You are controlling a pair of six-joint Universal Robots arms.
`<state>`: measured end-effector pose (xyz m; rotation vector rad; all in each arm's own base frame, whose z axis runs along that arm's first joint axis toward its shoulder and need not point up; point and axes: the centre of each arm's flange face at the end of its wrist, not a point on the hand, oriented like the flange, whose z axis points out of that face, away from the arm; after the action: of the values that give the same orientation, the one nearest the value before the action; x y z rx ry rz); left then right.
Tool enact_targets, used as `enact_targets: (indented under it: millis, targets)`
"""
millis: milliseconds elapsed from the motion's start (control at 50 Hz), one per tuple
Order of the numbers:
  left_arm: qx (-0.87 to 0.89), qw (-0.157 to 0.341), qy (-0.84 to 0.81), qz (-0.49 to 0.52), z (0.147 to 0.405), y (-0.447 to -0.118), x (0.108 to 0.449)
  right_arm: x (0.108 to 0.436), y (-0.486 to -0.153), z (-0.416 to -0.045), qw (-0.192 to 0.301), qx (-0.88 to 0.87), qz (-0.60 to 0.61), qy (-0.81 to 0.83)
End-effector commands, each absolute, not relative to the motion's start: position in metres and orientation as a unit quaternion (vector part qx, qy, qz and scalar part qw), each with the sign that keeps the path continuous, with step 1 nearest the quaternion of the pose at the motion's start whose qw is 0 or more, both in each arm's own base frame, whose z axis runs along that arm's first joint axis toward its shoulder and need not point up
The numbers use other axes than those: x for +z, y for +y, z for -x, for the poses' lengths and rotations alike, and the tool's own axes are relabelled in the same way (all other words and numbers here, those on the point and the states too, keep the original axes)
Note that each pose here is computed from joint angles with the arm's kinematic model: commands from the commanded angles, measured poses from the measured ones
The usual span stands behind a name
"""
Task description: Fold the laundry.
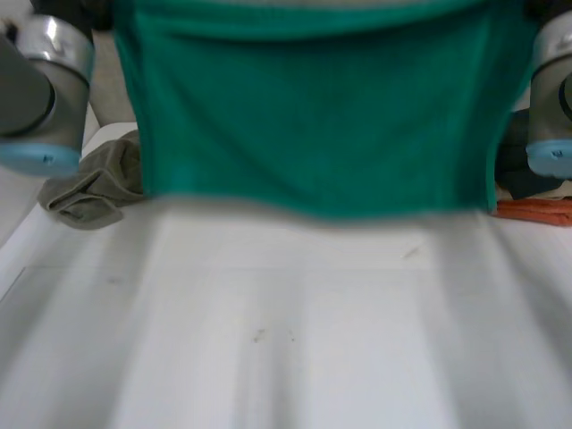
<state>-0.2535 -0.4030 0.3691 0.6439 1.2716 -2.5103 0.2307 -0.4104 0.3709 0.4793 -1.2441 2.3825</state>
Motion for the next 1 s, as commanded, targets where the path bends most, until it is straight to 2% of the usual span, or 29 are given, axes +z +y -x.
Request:
enact_targets:
  millis: [20, 120, 260, 280, 380, 460, 520, 540, 600, 620, 700, 780, 880, 920, 980, 1000]
  targets:
    - [-0.905, 0.128, 0.370, -0.168, 0.251, -0.406, 0.393, 0.383, -0.407, -0.233, 0.180, 0.889, -0.139, -0.397]
    - [-0.876, 0.124, 0.424, -0.193, 0.249, -0.409, 0.352, 0.347, -0.410, -0.234, 0.167, 0.855, -0.170, -0.460]
    - [-0.815, 0.117, 0.518, -0.231, 0.243, -0.406, 0.270, 0.273, -0.412, -0.240, 0.125, 0.796, -0.233, -0.544]
    - [-0.797, 0.113, 0.542, -0.242, 0.243, -0.403, 0.247, 0.253, -0.411, -0.242, 0.118, 0.779, -0.249, -0.564]
    - [-0.729, 0.104, 0.617, -0.279, 0.240, -0.382, 0.176, 0.201, -0.398, -0.240, 0.104, 0.719, -0.290, -0.623]
    - [-0.676, 0.100, 0.666, -0.301, 0.232, -0.354, 0.146, 0.172, -0.372, -0.230, 0.101, 0.641, -0.326, -0.688]
    - [-0.638, 0.106, 0.692, -0.321, 0.224, -0.329, 0.147, 0.162, -0.350, -0.224, 0.104, 0.589, -0.353, -0.720]
    - [-0.605, 0.113, 0.710, -0.341, 0.216, -0.309, 0.149, 0.166, -0.330, -0.218, 0.109, 0.556, -0.376, -0.733]
    - [-0.542, 0.124, 0.743, -0.371, 0.202, -0.275, 0.148, 0.174, -0.296, -0.207, 0.122, 0.505, -0.419, -0.745]
    - [-0.502, 0.131, 0.764, -0.384, 0.192, -0.253, 0.150, 0.177, -0.276, -0.196, 0.135, 0.470, -0.446, -0.750]
    - [-0.433, 0.138, 0.791, -0.409, 0.175, -0.201, 0.164, 0.180, -0.241, -0.168, 0.172, 0.394, -0.504, -0.749]
    - [-0.416, 0.133, 0.789, -0.433, 0.172, -0.174, 0.176, 0.185, -0.226, -0.157, 0.194, 0.372, -0.537, -0.732]
    - [-0.440, 0.137, 0.775, -0.432, 0.175, -0.181, 0.181, 0.190, -0.235, -0.159, 0.199, 0.402, -0.515, -0.730]
    - [-0.457, 0.142, 0.766, -0.429, 0.178, -0.190, 0.182, 0.193, -0.249, -0.162, 0.200, 0.435, -0.489, -0.730]
    - [-0.492, 0.148, 0.748, -0.420, 0.186, -0.218, 0.178, 0.186, -0.271, -0.165, 0.194, 0.460, -0.460, -0.735]
    - [-0.513, 0.154, 0.736, -0.413, 0.193, -0.238, 0.175, 0.178, -0.284, -0.169, 0.187, 0.472, -0.447, -0.737]
